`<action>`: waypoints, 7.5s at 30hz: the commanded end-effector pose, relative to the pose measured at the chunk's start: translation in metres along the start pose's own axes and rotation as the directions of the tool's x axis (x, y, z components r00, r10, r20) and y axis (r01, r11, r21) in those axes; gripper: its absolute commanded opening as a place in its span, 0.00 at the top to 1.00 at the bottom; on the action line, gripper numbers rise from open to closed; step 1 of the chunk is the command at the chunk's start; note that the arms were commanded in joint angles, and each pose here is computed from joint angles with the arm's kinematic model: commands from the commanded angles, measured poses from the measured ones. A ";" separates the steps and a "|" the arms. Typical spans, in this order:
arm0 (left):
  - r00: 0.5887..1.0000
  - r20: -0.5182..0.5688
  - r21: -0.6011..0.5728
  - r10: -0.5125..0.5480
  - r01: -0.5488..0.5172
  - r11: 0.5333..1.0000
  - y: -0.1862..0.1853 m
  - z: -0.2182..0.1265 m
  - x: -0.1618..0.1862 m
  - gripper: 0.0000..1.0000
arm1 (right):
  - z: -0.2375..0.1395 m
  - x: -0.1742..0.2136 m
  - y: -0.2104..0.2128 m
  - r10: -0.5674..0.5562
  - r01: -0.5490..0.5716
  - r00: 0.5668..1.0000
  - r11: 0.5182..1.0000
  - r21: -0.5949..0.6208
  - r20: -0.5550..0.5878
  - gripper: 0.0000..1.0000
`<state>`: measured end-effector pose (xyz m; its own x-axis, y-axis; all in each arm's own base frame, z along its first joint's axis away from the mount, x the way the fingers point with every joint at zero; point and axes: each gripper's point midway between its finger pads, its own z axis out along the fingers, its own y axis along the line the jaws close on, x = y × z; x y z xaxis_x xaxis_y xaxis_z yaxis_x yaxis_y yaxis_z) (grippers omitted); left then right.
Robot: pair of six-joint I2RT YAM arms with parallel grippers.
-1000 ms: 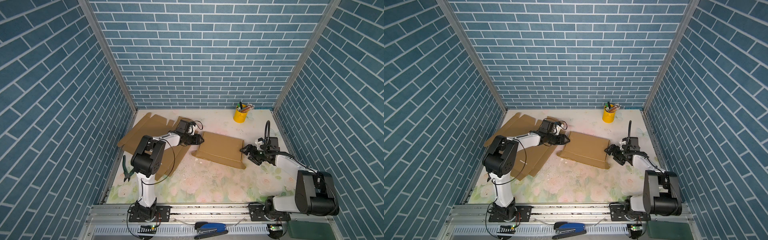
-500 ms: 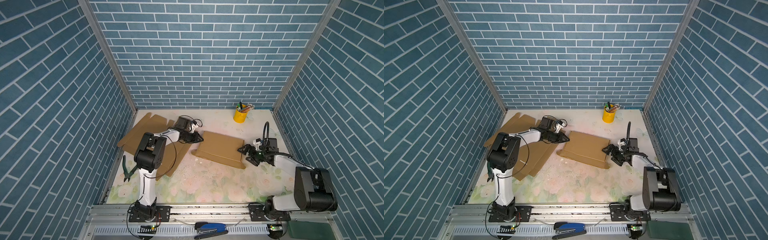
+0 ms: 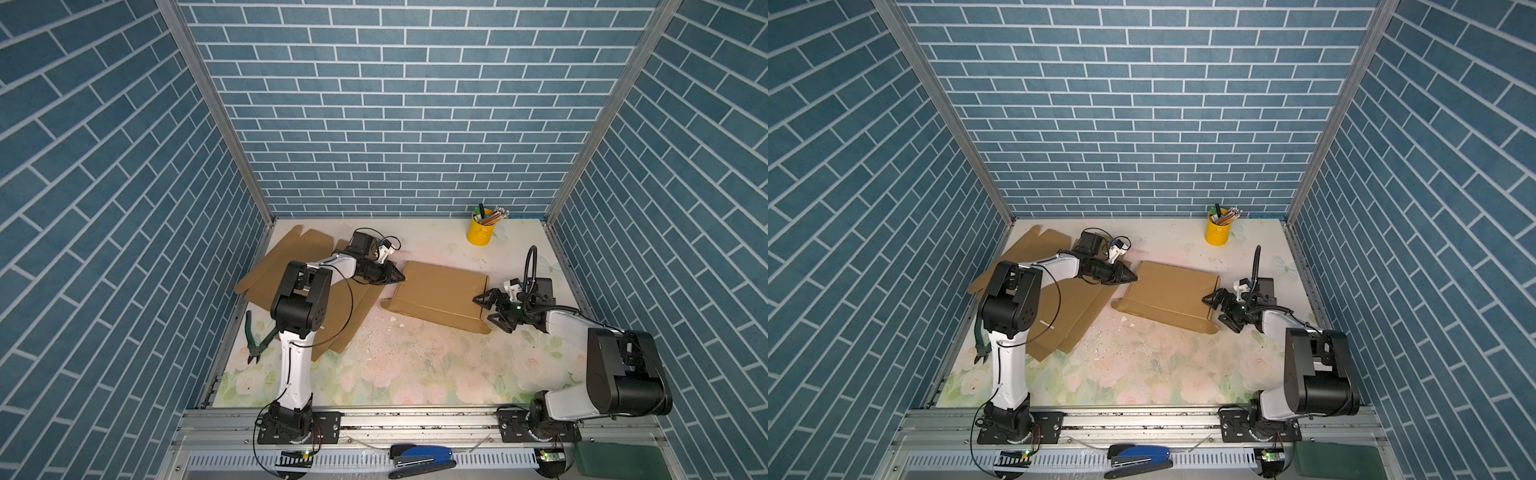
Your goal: Fold the paper box
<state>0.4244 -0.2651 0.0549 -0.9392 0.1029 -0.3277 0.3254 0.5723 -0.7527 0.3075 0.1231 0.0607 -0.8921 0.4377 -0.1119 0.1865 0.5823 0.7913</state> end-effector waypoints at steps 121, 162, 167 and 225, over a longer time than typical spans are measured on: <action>0.183 -0.619 -0.015 0.764 -0.975 0.221 -0.148 -0.070 0.159 0.51 | -0.145 0.058 0.133 -0.452 0.480 0.871 0.866 -0.142 0.193 0.21; 0.203 -0.644 -0.007 0.737 -0.966 0.260 -0.119 -0.044 0.133 0.49 | -0.036 0.052 0.083 -0.567 0.570 0.822 0.819 0.064 -0.053 0.58; 0.208 -0.646 -0.011 0.735 -0.965 0.263 -0.116 -0.044 0.132 0.49 | -0.061 0.053 0.100 -0.637 0.639 0.769 0.764 0.090 -0.053 0.41; 0.218 -0.640 -0.013 0.737 -0.962 0.273 -0.115 -0.040 0.130 0.50 | -0.044 0.060 0.125 -0.635 0.638 0.767 0.737 0.223 -0.096 1.00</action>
<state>0.2637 -0.2879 0.1495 -0.0335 0.9488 -0.3141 0.9820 0.0897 0.1661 0.2656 0.1894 0.2016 -0.8046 -0.0986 -0.5856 -0.3694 0.8552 0.3636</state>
